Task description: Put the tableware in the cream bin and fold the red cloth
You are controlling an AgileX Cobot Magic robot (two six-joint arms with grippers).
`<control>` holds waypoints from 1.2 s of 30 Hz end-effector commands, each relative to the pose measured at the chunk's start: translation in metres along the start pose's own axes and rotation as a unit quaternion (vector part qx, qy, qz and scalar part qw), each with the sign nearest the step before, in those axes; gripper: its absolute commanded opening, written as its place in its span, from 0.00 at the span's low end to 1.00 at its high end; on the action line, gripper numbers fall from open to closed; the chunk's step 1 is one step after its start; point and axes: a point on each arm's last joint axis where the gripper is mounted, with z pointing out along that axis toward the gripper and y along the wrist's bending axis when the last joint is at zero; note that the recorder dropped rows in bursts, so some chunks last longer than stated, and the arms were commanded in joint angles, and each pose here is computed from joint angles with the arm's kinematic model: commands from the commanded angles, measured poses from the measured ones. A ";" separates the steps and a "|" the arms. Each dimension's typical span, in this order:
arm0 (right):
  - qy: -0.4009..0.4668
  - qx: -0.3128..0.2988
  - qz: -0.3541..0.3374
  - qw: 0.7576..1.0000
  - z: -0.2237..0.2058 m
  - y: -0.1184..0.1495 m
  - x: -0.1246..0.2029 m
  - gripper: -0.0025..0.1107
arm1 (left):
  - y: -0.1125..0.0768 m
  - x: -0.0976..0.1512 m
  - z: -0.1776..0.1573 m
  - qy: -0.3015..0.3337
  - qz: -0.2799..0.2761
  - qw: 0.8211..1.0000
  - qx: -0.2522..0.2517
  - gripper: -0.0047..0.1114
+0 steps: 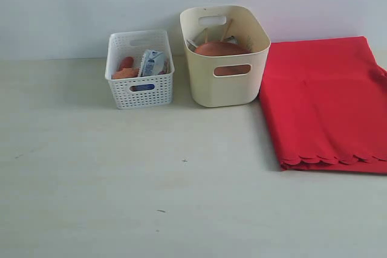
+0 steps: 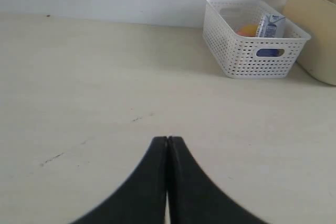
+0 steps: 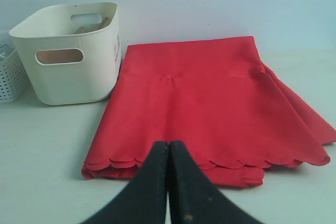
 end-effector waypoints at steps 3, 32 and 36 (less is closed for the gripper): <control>-0.002 0.002 0.000 1.000 0.000 0.000 0.001 0.02 | 0.000 0.000 0.000 -0.005 0.000 1.000 -0.001 0.04; -0.007 0.001 0.000 1.000 0.000 0.000 0.000 0.02 | 0.000 0.000 0.000 -0.005 0.000 1.000 -0.001 0.04; -0.007 0.001 0.000 1.000 0.000 0.000 0.000 0.02 | 0.000 0.000 0.000 -0.005 0.000 1.000 -0.001 0.04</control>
